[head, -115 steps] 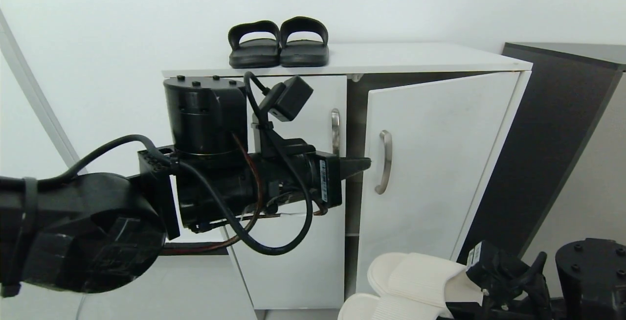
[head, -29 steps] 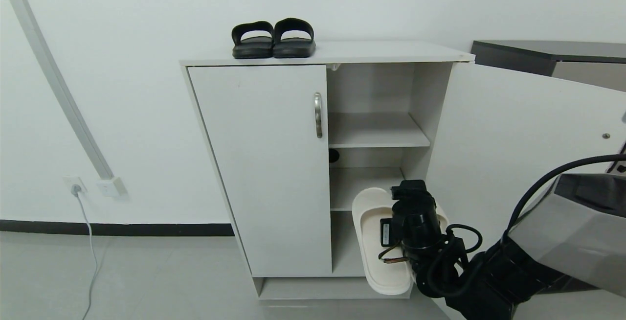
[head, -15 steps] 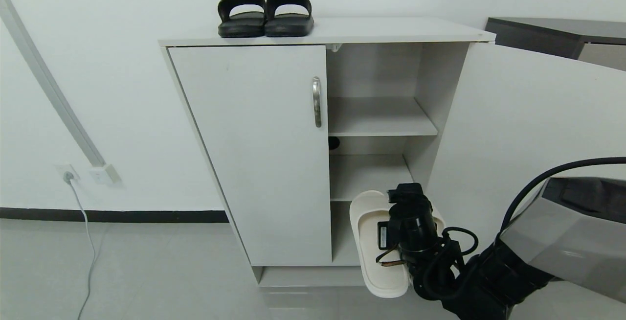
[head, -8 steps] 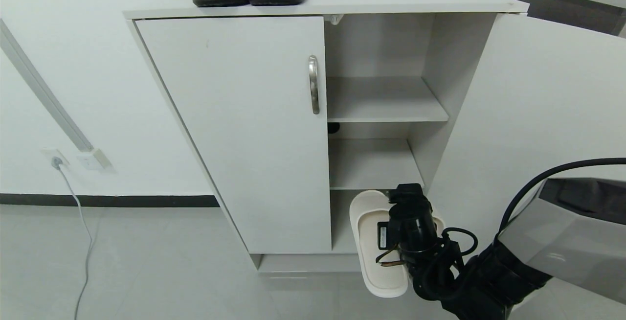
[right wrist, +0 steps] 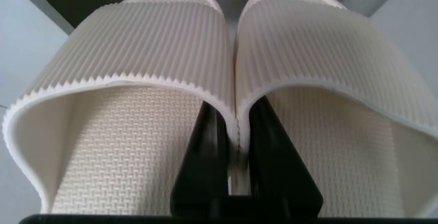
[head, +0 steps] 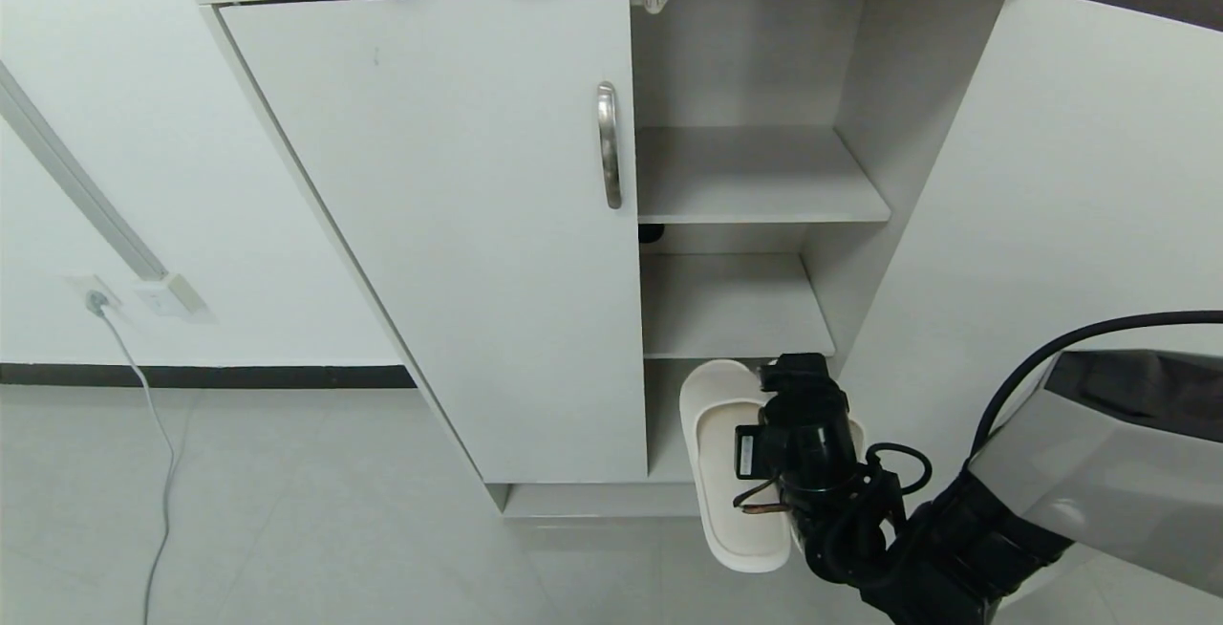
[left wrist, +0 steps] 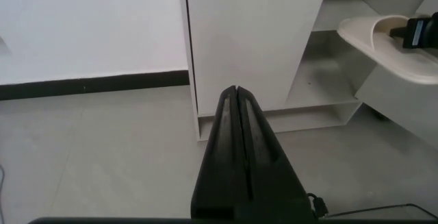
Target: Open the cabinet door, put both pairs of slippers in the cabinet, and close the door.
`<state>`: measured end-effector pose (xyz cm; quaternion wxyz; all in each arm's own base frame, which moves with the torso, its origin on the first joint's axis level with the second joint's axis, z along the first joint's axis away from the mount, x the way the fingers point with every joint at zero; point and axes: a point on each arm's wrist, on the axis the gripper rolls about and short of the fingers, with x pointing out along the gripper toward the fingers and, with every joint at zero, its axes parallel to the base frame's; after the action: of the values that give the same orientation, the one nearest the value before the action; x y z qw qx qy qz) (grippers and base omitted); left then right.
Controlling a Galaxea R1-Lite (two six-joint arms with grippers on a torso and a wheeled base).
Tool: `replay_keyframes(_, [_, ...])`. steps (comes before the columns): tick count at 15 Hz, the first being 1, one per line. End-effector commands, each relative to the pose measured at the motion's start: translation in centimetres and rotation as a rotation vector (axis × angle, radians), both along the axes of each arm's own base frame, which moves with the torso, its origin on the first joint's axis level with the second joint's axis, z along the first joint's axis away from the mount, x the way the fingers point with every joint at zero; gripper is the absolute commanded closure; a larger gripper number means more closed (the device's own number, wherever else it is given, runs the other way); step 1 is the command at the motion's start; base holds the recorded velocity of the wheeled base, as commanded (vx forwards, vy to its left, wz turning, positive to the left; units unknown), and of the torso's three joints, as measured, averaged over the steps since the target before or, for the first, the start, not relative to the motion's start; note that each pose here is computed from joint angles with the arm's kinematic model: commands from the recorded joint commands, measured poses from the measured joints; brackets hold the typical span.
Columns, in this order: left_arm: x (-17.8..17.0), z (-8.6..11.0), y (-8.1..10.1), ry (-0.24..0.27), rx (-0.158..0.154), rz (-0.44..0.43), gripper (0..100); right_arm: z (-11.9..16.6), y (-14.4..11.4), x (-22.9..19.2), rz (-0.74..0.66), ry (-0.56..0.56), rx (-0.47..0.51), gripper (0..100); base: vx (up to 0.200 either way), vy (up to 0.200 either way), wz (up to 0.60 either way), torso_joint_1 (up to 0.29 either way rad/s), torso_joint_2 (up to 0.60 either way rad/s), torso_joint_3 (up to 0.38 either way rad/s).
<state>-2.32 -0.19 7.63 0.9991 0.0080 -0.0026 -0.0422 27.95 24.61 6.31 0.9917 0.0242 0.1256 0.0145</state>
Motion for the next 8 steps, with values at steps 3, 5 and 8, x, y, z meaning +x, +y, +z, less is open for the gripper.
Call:
replay_keyframes(3, [0.0, 0.0, 0.0, 0.001, 0.0, 0.0, 100, -1.6, 0.0, 0.8, -0.001, -0.066, -0.001, 100, 0.0, 0.0, 0.0, 0.0, 0.0, 0.0])
replay_keyframes(5, [0.0, 0.0, 0.0, 0.001, 0.0, 0.0, 100, -2.3, -0.1, 1.4, 0.0, -0.135, -0.005, 100, 0.0, 0.0, 0.0, 0.0, 0.0, 0.0])
replay_keyframes(8, [0.0, 0.0, 0.0, 0.001, 0.001, 0.0, 100, -2.4, -0.2, 1.6, 0.004, -0.164, -0.012, 100, 0.0, 0.0, 0.0, 0.0, 0.0, 0.0])
